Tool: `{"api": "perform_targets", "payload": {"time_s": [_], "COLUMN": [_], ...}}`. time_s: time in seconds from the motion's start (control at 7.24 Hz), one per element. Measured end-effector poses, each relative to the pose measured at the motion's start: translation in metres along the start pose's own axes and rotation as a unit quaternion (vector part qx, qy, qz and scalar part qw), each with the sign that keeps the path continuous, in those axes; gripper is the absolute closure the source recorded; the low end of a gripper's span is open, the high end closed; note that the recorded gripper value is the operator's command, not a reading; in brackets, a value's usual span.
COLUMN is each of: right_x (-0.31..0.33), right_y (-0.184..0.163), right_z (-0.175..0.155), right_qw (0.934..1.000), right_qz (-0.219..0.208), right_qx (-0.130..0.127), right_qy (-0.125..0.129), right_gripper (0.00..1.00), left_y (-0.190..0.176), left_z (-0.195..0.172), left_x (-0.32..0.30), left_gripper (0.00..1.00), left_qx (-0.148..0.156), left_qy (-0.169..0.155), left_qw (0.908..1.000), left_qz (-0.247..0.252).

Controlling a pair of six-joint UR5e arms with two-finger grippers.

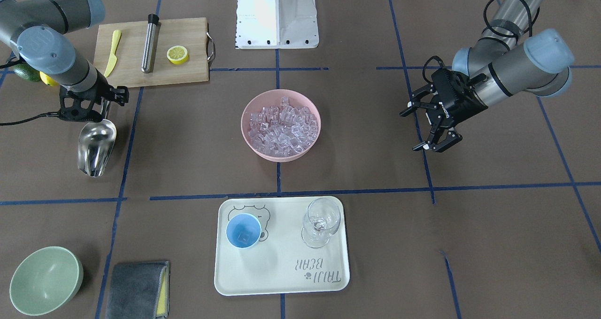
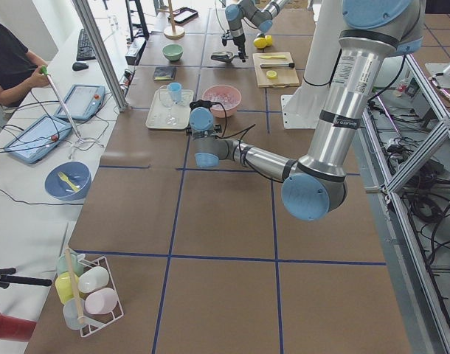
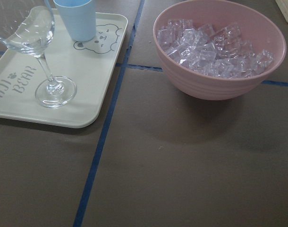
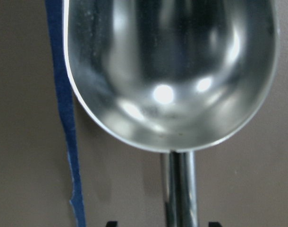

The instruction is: Put ice in cup with scoop

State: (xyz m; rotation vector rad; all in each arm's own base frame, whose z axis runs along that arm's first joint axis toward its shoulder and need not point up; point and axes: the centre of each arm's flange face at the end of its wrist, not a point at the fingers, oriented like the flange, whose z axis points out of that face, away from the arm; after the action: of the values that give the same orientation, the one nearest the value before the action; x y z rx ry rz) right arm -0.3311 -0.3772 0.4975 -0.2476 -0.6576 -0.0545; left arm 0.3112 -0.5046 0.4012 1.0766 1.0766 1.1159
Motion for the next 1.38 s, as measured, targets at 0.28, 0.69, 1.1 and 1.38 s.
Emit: {"api": "perform_targets", "payload": {"time_s": [0.28,0.69,1.1,1.38], "right_x": [-0.002,0.047,0.145,0.223], "right_y": [0.012,0.012,-0.021,-0.041], "right_z": [-0.032,-0.103,-0.149,-0.146], "right_qw": [0.9996,0.9955,0.9875,0.9894], "right_qz": [-0.007,0.035,0.086,0.053], "right_qx": [0.014,0.066,0.110,0.104], "right_qy": [-0.023,-0.059,-0.072,-0.085], "right_gripper": [0.00,0.00,0.00,0.00], "left_y": [0.011,0.084,0.201,0.263], "left_z": [-0.017,-0.087,-0.164,-0.216], "left_x": [-0.012,-0.034,-0.030,-0.027], "left_gripper": [0.00,0.00,0.00,0.00], "left_qx": [-0.005,-0.035,-0.112,-0.160], "left_qy": [-0.019,-0.078,-0.133,-0.164], "left_qw": [0.9998,0.9943,0.9654,0.9246], "left_qz": [-0.009,-0.063,-0.194,-0.304]}}
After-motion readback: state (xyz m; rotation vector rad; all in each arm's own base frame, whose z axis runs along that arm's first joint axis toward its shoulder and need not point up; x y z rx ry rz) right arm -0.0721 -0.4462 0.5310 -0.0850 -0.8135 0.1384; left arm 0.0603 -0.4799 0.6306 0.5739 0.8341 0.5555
